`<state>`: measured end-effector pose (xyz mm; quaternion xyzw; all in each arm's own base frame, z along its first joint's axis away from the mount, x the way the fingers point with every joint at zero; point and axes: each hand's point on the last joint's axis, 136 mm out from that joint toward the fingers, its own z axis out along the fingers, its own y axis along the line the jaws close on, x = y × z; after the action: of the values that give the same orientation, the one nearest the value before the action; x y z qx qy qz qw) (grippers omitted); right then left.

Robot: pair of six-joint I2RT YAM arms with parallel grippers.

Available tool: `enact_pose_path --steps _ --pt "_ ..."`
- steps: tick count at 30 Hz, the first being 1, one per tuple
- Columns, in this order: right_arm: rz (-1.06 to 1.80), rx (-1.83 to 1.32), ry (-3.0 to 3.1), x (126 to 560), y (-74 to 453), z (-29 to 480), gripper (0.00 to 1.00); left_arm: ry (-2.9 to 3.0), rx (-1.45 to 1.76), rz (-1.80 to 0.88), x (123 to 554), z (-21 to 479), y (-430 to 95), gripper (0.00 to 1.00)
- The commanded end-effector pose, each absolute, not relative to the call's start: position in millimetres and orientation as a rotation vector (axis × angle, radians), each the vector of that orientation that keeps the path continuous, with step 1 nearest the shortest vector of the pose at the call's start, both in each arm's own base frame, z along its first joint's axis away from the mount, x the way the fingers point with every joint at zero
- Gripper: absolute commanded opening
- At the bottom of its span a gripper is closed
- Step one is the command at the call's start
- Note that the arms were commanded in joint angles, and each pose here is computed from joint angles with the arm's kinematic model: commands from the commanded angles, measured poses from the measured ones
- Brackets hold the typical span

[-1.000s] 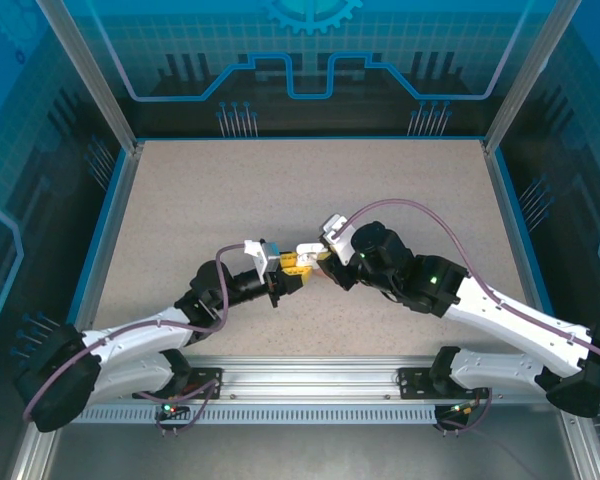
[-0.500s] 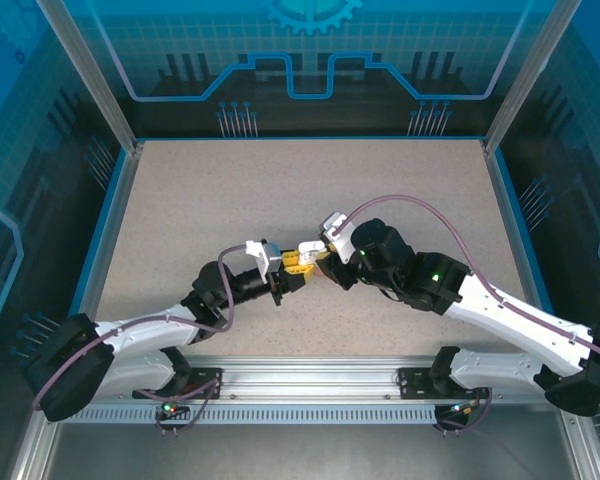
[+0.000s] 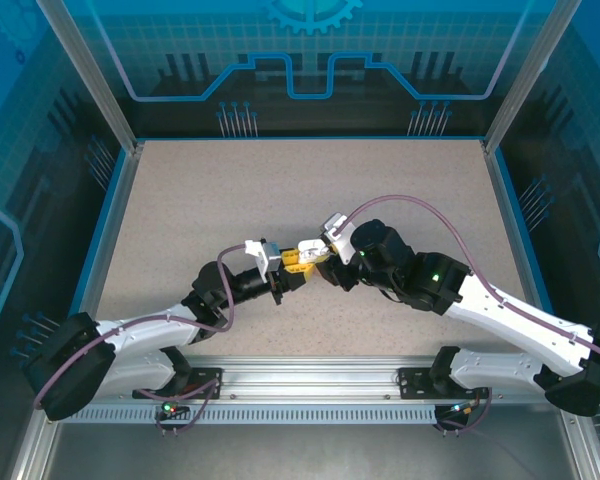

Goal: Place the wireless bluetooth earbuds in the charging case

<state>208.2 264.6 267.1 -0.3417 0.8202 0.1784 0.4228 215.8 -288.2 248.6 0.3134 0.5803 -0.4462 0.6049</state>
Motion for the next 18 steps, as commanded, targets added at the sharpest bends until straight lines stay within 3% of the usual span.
enact_pose_path --steps 1,18 --pt "0.504 -0.831 2.02 202.8 265.5 284.6 0.43 1.275 0.726 -1.019 213.5 259.6 -288.8 0.0" --pt "0.694 -0.701 1.961 202.5 258.5 318.8 0.65 1.269 0.727 -1.032 212.5 259.2 -291.3 0.0"
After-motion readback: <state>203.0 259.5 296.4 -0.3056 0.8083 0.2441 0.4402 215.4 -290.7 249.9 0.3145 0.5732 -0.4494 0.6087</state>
